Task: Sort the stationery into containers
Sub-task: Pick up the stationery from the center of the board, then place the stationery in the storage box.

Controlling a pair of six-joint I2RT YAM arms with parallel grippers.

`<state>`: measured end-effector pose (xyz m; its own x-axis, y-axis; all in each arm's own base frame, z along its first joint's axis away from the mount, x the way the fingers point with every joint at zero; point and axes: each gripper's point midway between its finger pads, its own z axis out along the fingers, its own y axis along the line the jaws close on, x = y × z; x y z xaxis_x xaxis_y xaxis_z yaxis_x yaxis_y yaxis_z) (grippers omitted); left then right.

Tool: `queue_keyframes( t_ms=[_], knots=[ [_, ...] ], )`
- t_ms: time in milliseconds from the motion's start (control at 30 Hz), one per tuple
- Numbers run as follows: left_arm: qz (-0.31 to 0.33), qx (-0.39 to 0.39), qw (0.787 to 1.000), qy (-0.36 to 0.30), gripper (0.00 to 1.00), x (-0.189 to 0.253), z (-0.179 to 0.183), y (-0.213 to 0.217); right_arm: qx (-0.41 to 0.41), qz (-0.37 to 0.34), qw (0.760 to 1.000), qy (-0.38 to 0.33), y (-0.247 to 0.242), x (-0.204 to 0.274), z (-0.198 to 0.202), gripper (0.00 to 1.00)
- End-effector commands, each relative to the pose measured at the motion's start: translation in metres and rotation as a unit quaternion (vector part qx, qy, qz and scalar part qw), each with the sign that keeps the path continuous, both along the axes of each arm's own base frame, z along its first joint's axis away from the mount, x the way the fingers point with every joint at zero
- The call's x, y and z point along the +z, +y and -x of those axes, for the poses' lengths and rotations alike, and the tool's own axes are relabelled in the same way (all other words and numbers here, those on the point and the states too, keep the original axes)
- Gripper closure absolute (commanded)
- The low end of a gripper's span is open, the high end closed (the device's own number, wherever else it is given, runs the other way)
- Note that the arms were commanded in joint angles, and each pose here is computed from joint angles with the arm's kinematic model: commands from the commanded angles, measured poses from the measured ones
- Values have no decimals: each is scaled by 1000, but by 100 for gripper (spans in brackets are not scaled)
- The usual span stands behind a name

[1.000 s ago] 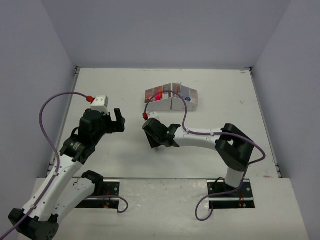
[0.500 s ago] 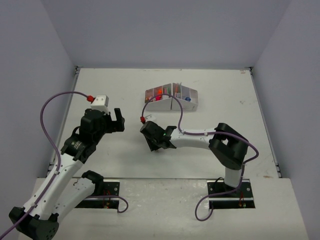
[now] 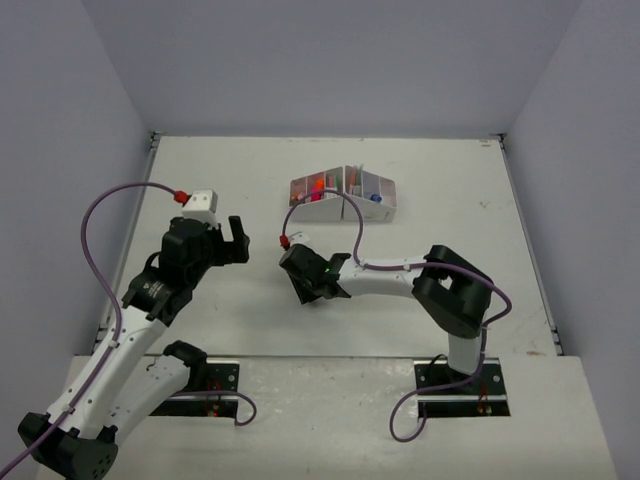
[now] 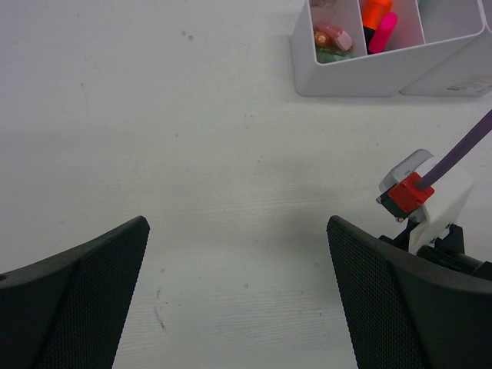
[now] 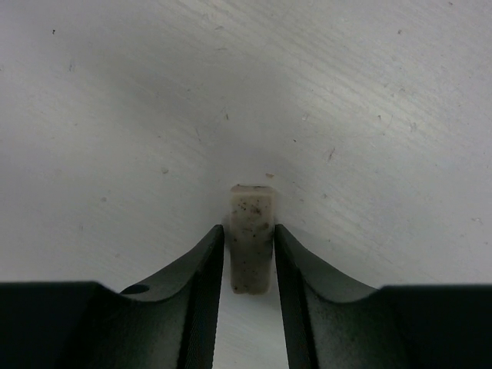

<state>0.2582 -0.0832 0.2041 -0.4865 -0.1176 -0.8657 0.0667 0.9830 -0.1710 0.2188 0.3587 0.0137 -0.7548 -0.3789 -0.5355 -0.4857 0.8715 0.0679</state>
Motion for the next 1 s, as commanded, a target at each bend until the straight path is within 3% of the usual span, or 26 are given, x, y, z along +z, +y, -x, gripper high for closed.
queue_keyframes(
  t_ms=[0,67,233,500,567,733,800,967],
  knots=[
    [-2,3,1000,-13,0,7,-2,3,5,-3,1000,1,5,-2,2,71],
    [-2,2,1000,-14,0,7,-2,3,3,-5,1000,-4,4,2,1,80],
    [-2,3,1000,-14,0,7,-2,3,-20,-28,998,-62,-17,54,-21,85],
    [-4,9,1000,-13,0,5,-3,5,-138,-95,975,-145,-129,161,-121,87],
    [-4,7,1000,-12,0,4,-3,4,-185,-101,963,-168,-171,184,-161,87],
    [0,-2,1000,-11,0,3,-2,1,-242,-82,950,-179,-224,193,-230,88],
    [0,-5,1000,-11,0,2,-2,0,-252,-62,953,-156,-234,173,-251,86],
    [3,-8,1000,-15,0,4,-1,-1,-249,-49,958,-131,-233,149,-275,83]
  ],
)
